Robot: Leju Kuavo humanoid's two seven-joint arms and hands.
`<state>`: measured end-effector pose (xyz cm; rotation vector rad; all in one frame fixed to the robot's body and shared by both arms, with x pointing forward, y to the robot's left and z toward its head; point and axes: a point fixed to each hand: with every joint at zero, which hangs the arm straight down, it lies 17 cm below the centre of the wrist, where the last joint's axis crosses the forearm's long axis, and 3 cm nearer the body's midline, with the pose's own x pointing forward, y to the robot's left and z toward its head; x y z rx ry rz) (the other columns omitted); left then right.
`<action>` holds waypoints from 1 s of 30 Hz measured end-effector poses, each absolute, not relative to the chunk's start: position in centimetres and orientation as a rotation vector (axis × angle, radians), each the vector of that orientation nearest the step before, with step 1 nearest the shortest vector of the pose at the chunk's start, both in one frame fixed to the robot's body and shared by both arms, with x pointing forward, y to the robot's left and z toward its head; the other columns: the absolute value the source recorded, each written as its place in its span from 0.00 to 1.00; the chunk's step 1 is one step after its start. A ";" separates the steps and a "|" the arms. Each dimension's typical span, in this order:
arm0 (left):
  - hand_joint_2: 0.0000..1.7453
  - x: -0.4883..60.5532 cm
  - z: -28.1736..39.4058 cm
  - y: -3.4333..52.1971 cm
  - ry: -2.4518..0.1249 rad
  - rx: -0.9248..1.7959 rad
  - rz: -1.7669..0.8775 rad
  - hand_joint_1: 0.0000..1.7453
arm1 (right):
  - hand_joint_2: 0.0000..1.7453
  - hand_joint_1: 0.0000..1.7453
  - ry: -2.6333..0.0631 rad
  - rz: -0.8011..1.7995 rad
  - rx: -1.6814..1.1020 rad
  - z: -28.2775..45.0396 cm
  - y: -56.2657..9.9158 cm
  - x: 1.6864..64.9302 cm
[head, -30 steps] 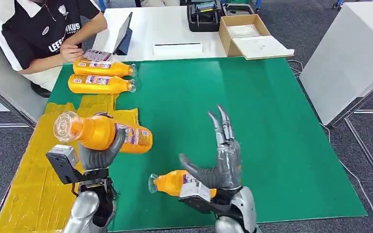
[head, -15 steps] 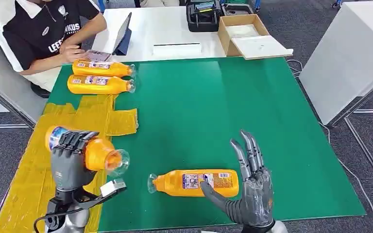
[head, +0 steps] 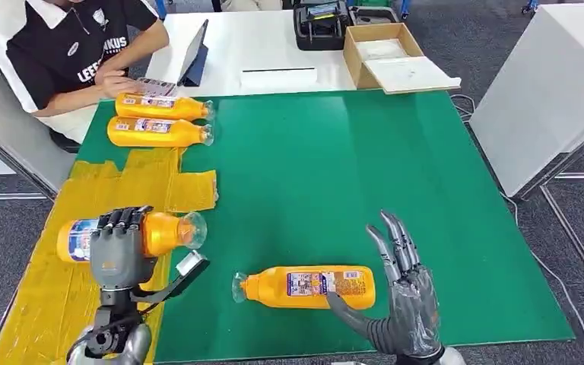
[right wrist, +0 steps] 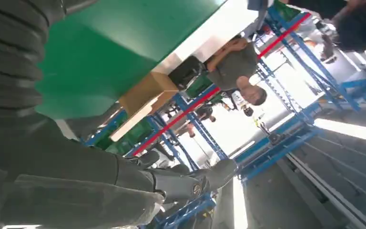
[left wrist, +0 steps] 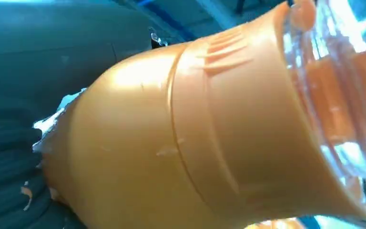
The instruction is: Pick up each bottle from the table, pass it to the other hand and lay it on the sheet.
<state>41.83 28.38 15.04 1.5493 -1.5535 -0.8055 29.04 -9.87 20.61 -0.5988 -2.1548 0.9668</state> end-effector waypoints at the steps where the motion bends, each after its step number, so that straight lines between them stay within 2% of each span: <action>1: 1.00 42.3 15.1 27.7 -1.561 1.542 -0.810 1.00 | 1.00 0.00 -2.146 0.971 -0.605 20.5 -10.0 29.1; 6: 1.00 43.5 12.9 22.1 -1.626 1.442 -0.955 1.00 | 1.00 0.00 -2.123 0.971 -0.636 20.6 -10.7 29.4; 12: 1.00 44.6 10.3 20.6 -1.599 1.394 -1.047 1.00 | 1.00 0.00 -2.106 0.973 -0.660 20.4 -10.7 29.2; 25: 1.00 46.3 3.6 29.4 -1.255 1.474 -1.115 1.00 | 1.00 0.00 -2.131 1.039 -0.548 19.7 -7.6 28.6; 30: 1.00 46.7 2.9 30.3 -1.214 1.487 -1.152 1.00 | 1.00 0.00 -2.123 1.048 -0.543 19.2 -7.5 28.8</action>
